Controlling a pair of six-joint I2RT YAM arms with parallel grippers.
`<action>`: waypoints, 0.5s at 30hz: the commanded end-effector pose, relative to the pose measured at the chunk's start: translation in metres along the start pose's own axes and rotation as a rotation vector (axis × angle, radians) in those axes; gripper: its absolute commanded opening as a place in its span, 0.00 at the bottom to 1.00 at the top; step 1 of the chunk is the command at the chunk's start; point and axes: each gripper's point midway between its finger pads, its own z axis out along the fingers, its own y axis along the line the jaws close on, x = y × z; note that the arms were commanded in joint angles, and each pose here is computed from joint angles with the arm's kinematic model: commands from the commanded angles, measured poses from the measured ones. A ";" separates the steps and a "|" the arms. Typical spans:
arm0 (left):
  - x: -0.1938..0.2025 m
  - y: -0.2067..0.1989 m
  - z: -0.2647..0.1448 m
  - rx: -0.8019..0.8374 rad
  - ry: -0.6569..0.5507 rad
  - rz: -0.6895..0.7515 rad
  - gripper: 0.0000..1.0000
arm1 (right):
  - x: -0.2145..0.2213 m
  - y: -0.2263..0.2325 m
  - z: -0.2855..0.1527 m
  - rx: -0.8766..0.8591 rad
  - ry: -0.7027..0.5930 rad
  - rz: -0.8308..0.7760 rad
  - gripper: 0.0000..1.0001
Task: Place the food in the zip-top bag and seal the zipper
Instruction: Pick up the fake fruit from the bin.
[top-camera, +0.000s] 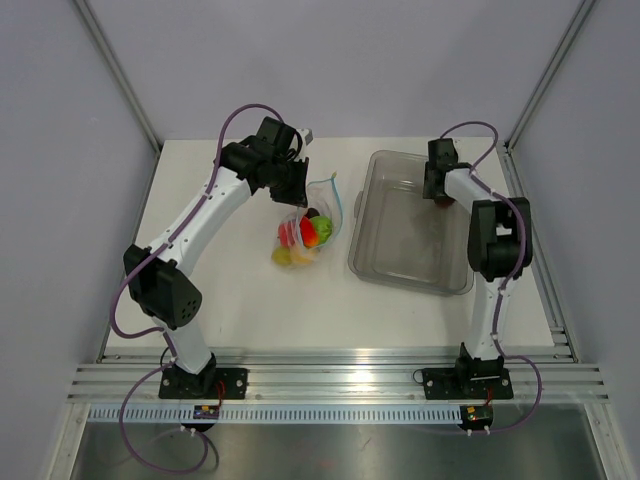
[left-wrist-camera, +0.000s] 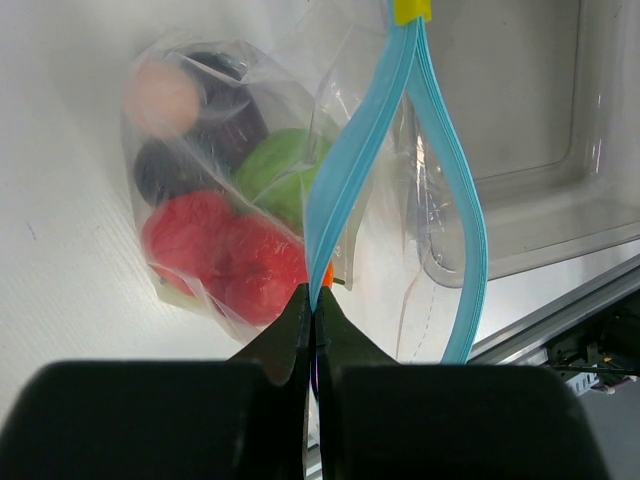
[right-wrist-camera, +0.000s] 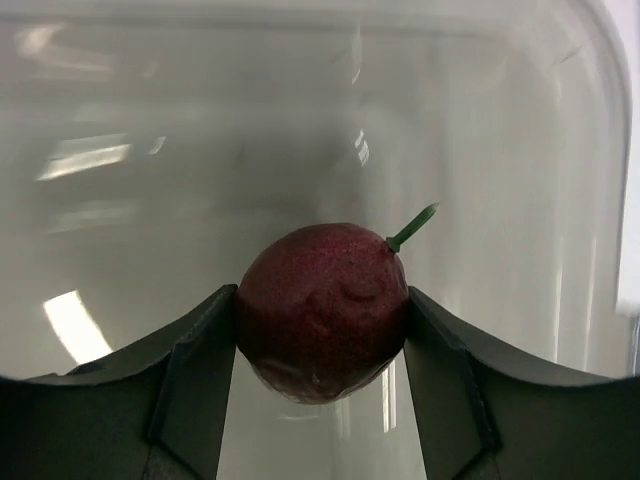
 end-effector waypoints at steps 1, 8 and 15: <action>-0.008 -0.004 -0.012 0.010 -0.052 0.021 0.00 | -0.044 0.008 -0.089 -0.260 -0.113 0.195 0.54; -0.006 -0.006 -0.013 0.023 -0.053 0.019 0.00 | -0.027 0.044 -0.241 -0.761 -0.201 0.312 0.52; -0.008 -0.005 -0.016 0.028 -0.063 0.045 0.00 | -0.019 0.100 -0.367 -0.985 -0.295 0.180 0.53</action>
